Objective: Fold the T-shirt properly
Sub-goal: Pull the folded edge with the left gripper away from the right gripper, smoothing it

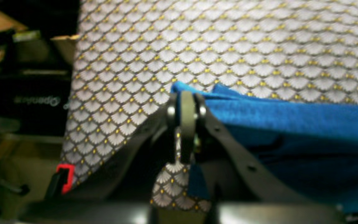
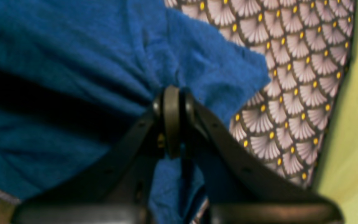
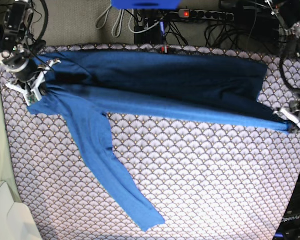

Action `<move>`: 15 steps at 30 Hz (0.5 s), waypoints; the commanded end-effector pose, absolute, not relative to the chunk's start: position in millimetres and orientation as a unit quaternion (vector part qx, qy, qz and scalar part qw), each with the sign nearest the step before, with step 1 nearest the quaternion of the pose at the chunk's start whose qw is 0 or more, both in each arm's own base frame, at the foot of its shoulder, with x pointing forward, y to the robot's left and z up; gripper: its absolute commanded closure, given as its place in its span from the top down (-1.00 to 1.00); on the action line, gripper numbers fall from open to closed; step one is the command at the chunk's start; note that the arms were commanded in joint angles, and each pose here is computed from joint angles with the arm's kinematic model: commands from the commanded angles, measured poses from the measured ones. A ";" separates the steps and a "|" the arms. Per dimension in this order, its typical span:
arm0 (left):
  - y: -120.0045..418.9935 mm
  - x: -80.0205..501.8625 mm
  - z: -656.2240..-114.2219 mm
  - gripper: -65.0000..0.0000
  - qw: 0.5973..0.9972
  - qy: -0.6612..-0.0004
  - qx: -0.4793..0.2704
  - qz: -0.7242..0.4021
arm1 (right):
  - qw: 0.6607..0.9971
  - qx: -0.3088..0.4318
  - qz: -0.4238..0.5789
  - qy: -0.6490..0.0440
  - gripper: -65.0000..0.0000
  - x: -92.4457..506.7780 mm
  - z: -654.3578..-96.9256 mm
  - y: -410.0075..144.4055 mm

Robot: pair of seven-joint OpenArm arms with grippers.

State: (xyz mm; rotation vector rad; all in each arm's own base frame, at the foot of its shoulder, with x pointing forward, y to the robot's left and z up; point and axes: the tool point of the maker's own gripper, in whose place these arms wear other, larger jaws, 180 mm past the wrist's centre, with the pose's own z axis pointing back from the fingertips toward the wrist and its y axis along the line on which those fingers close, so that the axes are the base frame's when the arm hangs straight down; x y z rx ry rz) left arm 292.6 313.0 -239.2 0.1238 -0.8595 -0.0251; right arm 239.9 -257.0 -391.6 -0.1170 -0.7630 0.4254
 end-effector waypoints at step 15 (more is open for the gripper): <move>305.5 290.1 -219.0 -0.99 0.883 -0.469 -0.005 -0.004 | 0.896 -0.066 0.207 -0.386 -1.00 247.4 -380.4 -261.8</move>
